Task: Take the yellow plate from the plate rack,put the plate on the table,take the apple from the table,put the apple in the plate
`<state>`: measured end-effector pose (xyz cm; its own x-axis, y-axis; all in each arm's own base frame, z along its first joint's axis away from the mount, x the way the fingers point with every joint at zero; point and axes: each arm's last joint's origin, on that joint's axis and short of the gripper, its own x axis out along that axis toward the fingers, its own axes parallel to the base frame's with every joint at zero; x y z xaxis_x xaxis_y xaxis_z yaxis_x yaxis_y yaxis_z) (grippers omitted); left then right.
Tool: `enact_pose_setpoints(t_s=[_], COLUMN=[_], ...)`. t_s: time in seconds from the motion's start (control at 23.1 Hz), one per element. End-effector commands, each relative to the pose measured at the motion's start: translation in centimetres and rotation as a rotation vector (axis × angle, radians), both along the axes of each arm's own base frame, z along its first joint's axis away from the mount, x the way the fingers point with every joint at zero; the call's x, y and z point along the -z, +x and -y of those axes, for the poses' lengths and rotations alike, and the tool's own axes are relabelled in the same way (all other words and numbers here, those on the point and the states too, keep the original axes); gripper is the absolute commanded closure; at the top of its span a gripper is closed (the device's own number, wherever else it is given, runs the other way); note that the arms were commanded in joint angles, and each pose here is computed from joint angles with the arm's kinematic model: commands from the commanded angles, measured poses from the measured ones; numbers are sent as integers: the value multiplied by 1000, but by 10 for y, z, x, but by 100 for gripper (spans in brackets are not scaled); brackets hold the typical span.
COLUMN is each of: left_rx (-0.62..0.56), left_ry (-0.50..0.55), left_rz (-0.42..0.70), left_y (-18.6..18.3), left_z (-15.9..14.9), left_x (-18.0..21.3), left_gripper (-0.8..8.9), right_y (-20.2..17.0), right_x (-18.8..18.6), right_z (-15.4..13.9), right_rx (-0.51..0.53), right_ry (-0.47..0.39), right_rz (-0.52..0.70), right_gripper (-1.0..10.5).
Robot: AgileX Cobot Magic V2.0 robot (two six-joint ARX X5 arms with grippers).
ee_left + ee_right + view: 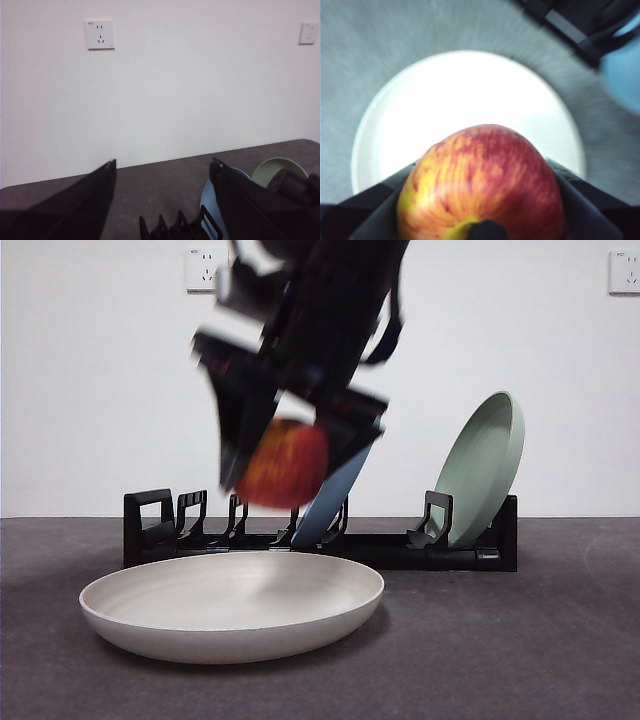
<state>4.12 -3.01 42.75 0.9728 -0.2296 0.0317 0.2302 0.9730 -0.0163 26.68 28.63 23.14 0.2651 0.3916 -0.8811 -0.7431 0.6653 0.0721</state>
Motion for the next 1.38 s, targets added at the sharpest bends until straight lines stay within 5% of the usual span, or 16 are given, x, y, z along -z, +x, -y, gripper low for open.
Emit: enact_pose_setpoints(t_s=[0.04,0.43,0.82,1.38], left_rx=[3,3,3,79], left_ry=[14,35,53,49], left_rz=[-6,-40,-68,-97], left_y=[0,0,0,0], left_z=[0,0,0,4], left_x=[2,7,11,14], left_gripper=[500,500,500,500], right_y=[-1,0,-2,-8], right_x=[20,68,69,26], right_z=[-15,-31,-33,-26], right_rx=[-20,-26,-23,-22], right_ry=[-15,-127,-128,-49], right_rz=[-19,-45,-53,13], right_gripper=[963,875,498,503])
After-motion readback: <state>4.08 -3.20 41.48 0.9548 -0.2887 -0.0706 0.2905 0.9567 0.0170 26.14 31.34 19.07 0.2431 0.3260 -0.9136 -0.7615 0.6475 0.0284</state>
